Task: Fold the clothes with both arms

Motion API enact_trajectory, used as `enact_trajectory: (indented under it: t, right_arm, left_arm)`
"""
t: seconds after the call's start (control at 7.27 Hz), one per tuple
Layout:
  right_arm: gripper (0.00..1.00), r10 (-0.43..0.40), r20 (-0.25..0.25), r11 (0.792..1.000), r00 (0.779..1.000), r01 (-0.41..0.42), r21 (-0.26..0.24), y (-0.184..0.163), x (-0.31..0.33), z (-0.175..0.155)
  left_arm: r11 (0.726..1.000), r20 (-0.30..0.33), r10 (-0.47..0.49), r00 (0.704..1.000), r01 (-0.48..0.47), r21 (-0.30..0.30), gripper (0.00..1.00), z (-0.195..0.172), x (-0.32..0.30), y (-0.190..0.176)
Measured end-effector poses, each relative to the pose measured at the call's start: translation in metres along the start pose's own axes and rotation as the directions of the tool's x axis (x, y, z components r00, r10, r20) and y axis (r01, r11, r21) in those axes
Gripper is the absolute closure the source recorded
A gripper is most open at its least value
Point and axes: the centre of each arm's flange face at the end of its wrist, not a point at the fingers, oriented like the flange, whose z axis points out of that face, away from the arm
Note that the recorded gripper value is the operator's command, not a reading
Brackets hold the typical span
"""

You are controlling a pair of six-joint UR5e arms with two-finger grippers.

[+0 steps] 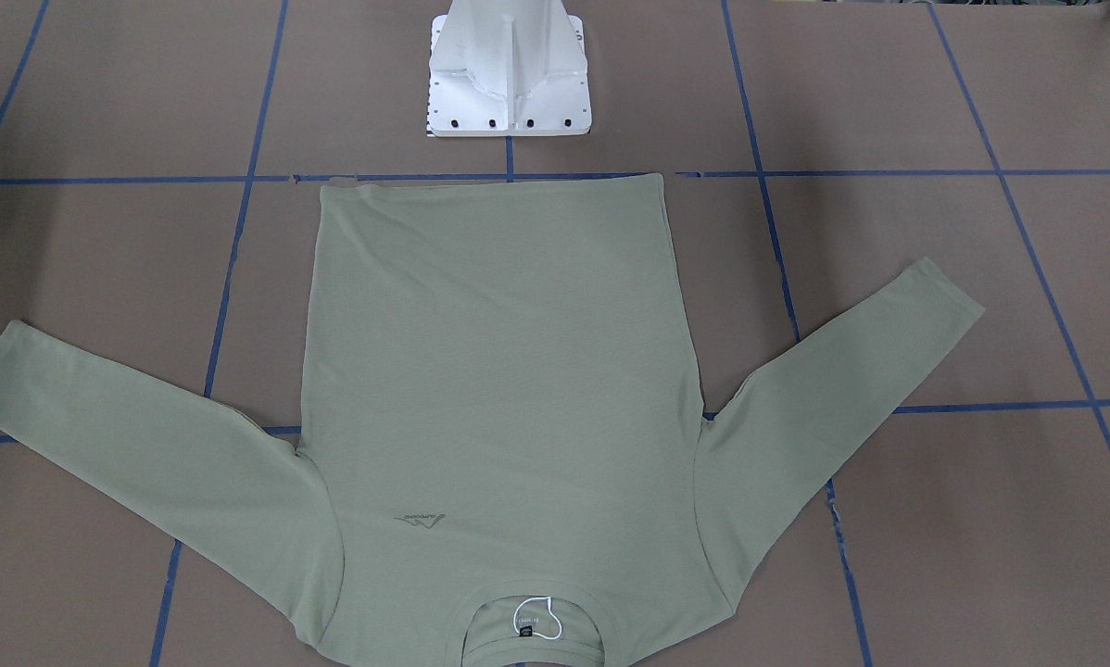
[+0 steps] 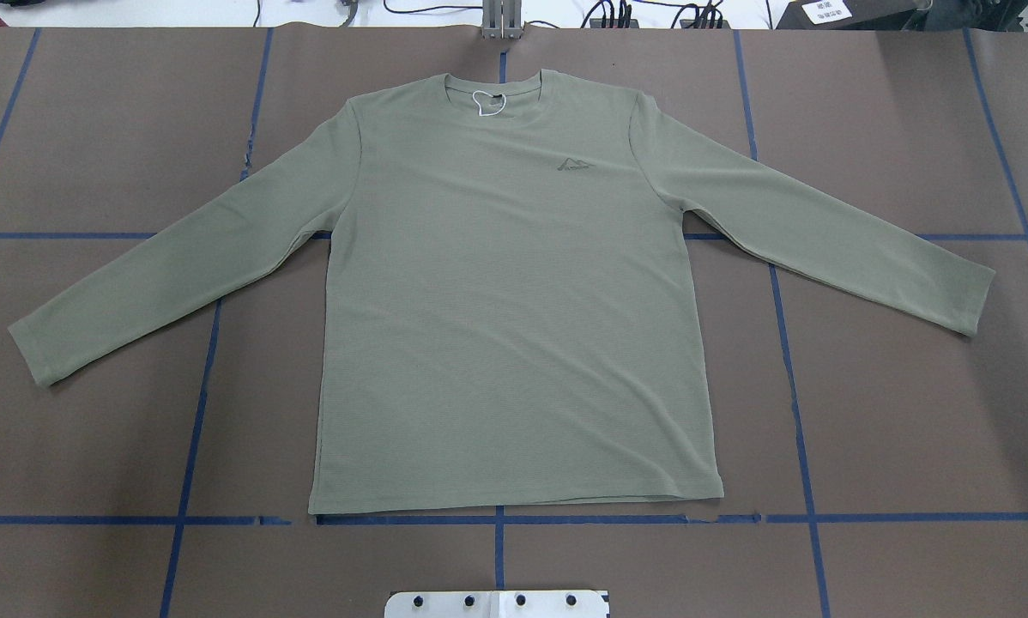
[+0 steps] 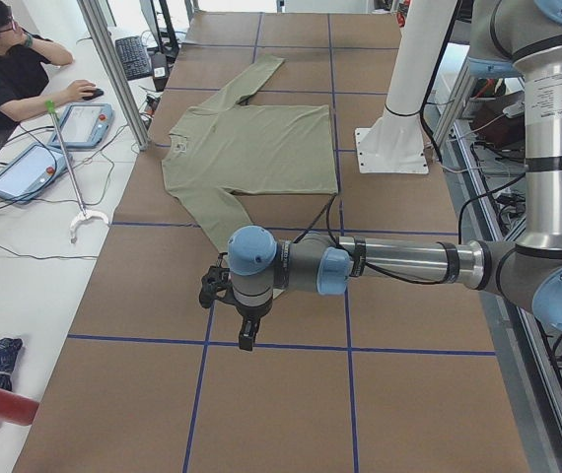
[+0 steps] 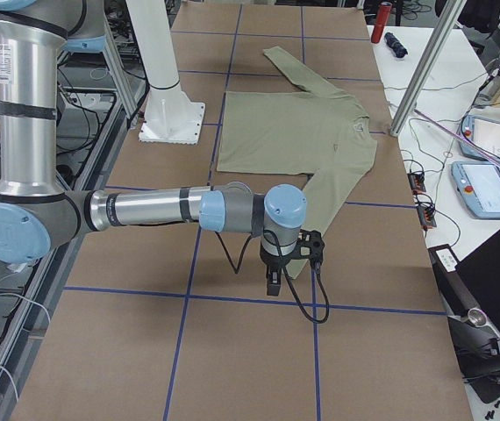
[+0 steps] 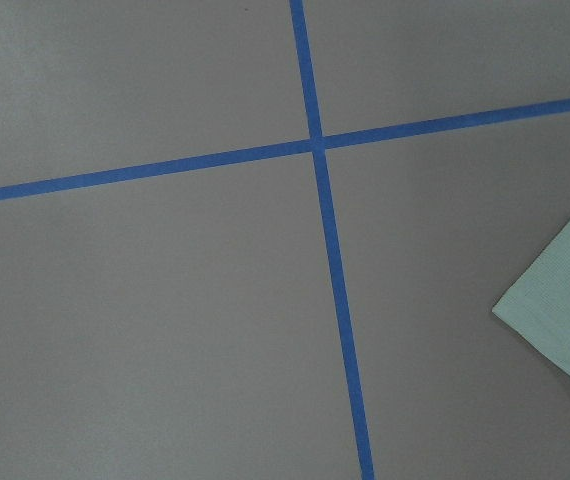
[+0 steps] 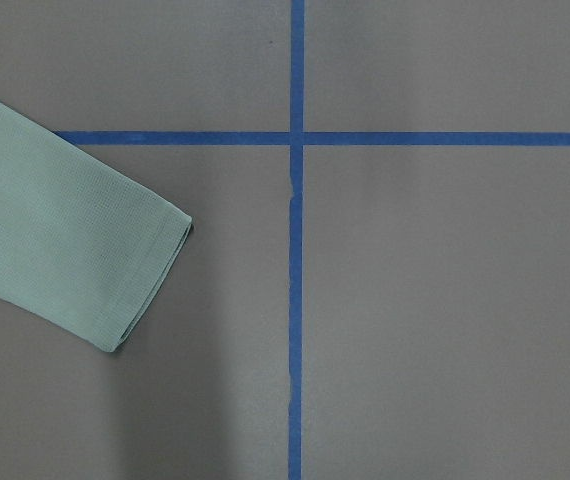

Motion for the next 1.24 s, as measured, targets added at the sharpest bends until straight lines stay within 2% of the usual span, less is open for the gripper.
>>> enact_trajectory:
  t: [0.28, 0.55, 0.83, 0.96, 1.24]
  right_arm:
    - [0.00, -0.043, 0.000, 0.999, 0.999, 0.043, 0.014, -0.004, -0.021, -0.007]
    - [0.00, -0.082, -0.003, 0.995, 0.997, 0.082, 0.050, -0.016, -0.042, -0.024]
    - [0.00, -0.117, -0.007, 0.989, 0.993, 0.118, 0.089, -0.031, -0.058, -0.040]
    - [0.00, -0.137, -0.009, 0.984, 0.990, 0.137, 0.114, -0.037, -0.063, -0.046]
    - [0.00, -0.182, 0.000, 0.974, 0.983, 0.180, 0.141, -0.051, -0.073, -0.034]
  left_arm:
    - [1.000, 0.000, 0.005, 1.000, -0.005, 0.014, 0.00, -0.006, 0.005, -0.010]
    - [0.999, -0.002, -0.012, 1.000, 0.012, 0.039, 0.00, -0.016, 0.013, -0.028]
    - [0.994, -0.002, -0.014, 1.000, 0.014, 0.109, 0.00, -0.035, 0.029, -0.058]
    - [0.986, 0.001, 0.029, 1.000, -0.028, 0.167, 0.00, -0.041, 0.033, -0.072]
    - [0.970, 0.005, 0.081, 0.997, -0.080, 0.230, 0.00, -0.042, 0.033, -0.085]
